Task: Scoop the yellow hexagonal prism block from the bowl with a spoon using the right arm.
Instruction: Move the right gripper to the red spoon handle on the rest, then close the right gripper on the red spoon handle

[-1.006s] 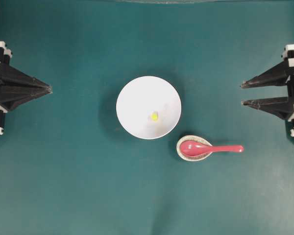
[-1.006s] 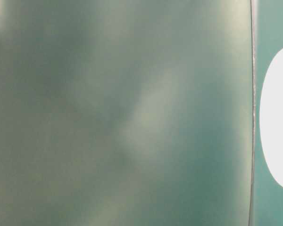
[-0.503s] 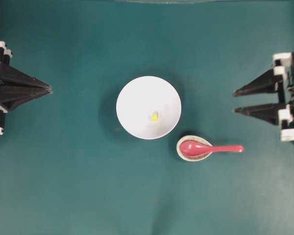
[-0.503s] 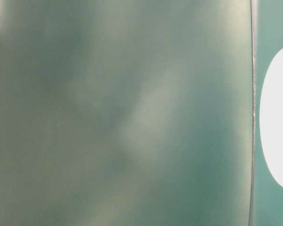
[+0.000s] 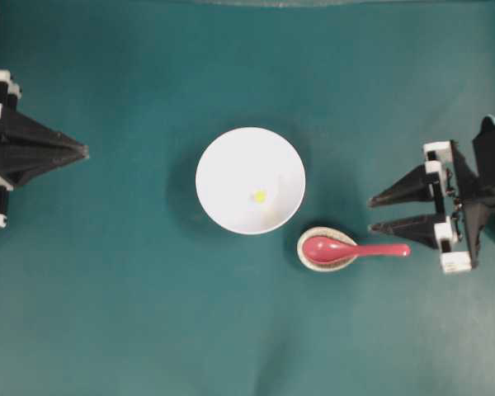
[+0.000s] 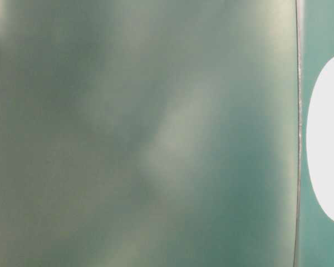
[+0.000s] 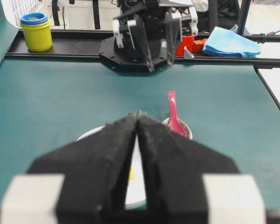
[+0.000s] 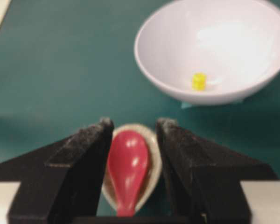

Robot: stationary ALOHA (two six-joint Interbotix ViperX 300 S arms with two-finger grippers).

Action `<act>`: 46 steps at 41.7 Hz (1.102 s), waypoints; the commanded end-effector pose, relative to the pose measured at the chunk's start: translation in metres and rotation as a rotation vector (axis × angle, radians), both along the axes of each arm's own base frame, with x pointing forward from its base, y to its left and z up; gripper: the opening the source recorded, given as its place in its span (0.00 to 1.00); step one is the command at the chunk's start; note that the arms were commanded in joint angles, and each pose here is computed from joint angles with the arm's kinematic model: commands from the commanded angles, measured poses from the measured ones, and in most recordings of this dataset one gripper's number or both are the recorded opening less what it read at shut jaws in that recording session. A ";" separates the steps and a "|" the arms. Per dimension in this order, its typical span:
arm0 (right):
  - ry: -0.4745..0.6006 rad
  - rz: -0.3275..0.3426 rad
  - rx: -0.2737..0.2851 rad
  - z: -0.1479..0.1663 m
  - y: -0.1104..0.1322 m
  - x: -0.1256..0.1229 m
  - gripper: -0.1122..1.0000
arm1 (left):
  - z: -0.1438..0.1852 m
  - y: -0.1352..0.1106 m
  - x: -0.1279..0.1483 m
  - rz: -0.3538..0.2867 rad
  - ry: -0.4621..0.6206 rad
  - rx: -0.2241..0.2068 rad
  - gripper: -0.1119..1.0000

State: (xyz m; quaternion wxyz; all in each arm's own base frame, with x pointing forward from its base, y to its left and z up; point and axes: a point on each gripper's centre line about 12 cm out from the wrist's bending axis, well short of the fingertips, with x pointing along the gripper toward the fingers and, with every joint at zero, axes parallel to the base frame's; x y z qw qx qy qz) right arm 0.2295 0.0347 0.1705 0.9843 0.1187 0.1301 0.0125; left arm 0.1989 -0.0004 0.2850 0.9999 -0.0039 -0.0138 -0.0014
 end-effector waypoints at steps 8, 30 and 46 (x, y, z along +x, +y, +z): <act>0.011 -0.027 0.018 -0.030 0.019 0.003 0.54 | 0.010 0.000 0.003 0.000 -0.020 0.001 0.18; 0.054 -0.028 -0.041 -0.063 0.039 0.001 0.54 | 0.010 0.000 0.003 0.000 -0.020 0.001 0.18; 0.130 0.003 -0.072 -0.078 0.042 -0.005 0.54 | 0.007 0.000 0.003 0.000 0.005 0.000 0.18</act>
